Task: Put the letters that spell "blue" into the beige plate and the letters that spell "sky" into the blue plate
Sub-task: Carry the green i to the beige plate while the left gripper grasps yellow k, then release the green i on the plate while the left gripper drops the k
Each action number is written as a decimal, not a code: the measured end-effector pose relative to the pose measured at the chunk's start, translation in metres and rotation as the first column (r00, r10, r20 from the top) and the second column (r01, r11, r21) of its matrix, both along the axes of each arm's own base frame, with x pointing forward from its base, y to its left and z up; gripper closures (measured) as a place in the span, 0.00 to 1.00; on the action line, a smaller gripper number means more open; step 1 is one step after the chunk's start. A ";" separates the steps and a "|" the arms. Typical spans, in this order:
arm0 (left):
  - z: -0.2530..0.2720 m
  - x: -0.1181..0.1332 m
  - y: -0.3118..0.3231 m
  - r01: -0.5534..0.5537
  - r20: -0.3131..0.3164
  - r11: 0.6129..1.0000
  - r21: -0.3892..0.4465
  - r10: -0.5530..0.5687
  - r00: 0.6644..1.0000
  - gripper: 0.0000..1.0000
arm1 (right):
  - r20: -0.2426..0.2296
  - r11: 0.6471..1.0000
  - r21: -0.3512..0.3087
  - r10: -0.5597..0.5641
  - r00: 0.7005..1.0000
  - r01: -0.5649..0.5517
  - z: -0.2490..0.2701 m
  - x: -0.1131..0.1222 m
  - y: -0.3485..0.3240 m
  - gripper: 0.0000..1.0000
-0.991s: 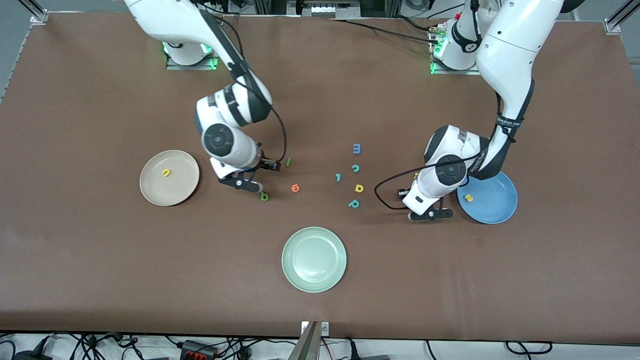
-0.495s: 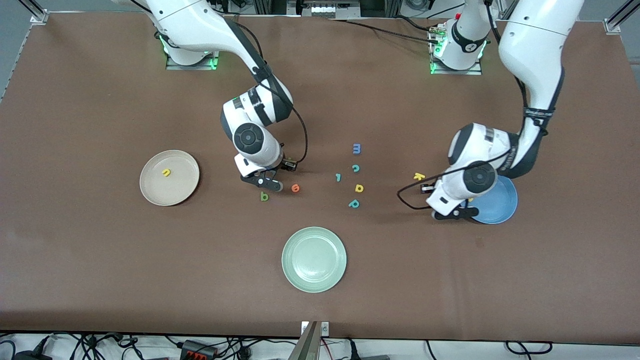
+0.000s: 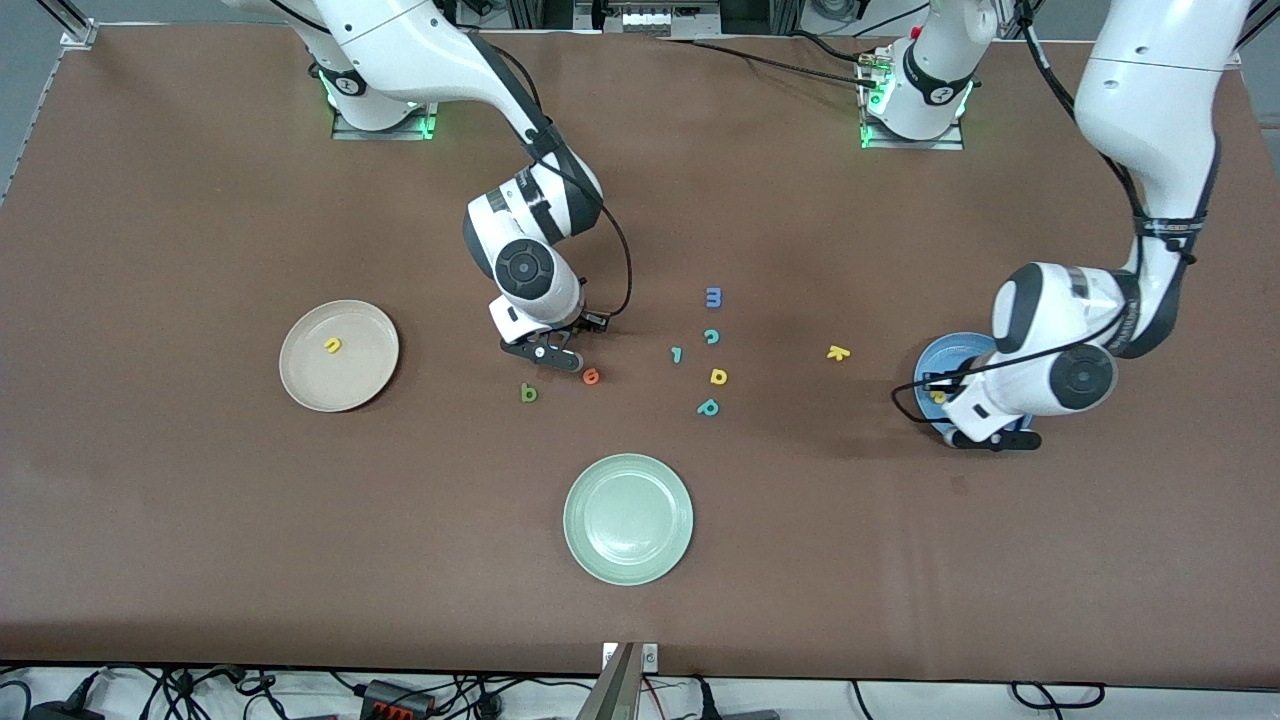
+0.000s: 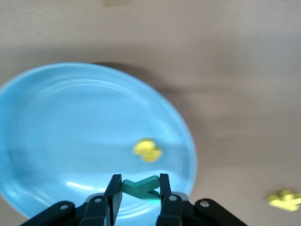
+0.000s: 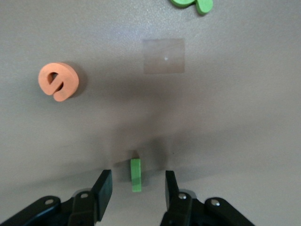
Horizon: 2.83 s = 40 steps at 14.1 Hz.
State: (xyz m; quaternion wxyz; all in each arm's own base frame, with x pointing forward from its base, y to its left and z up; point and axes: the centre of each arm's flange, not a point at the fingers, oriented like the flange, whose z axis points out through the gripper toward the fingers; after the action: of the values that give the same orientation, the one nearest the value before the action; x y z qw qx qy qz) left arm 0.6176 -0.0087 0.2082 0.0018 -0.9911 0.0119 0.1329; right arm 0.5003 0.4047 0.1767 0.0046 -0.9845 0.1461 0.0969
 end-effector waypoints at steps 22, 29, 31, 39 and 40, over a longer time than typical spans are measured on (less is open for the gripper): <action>-0.037 -0.085 -0.173 0.337 0.167 0.938 -0.082 -0.320 0.932 0.00 | -0.075 0.994 -0.098 0.045 0.996 -0.052 0.075 0.080 -0.201 0.89; -0.044 -0.091 -0.169 0.336 0.196 0.938 -0.085 -0.315 0.929 0.38 | -0.154 0.985 -0.070 0.148 0.977 -0.160 0.039 0.068 -0.338 0.89; -0.040 -0.089 -0.168 0.336 0.202 0.938 -0.082 -0.314 0.928 0.58 | -0.135 0.983 -0.080 0.151 0.979 -0.163 0.027 0.063 -0.342 0.88; -0.017 -0.080 -0.152 0.311 0.163 0.949 -0.054 -0.299 0.940 0.60 | -0.065 0.982 -0.070 0.174 0.983 -0.178 0.058 0.084 -0.314 0.33; -0.006 -0.075 -0.144 0.296 0.146 0.954 -0.042 -0.287 0.947 0.60 | -0.036 0.981 -0.057 0.186 0.982 -0.187 0.076 0.095 -0.297 0.24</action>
State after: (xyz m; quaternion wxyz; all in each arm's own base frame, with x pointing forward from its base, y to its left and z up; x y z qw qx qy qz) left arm 0.5430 -0.1528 0.2026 -0.0091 -0.9848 0.1622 0.0616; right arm 0.5950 0.1081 0.2530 -0.0362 -0.9920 0.0561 0.1074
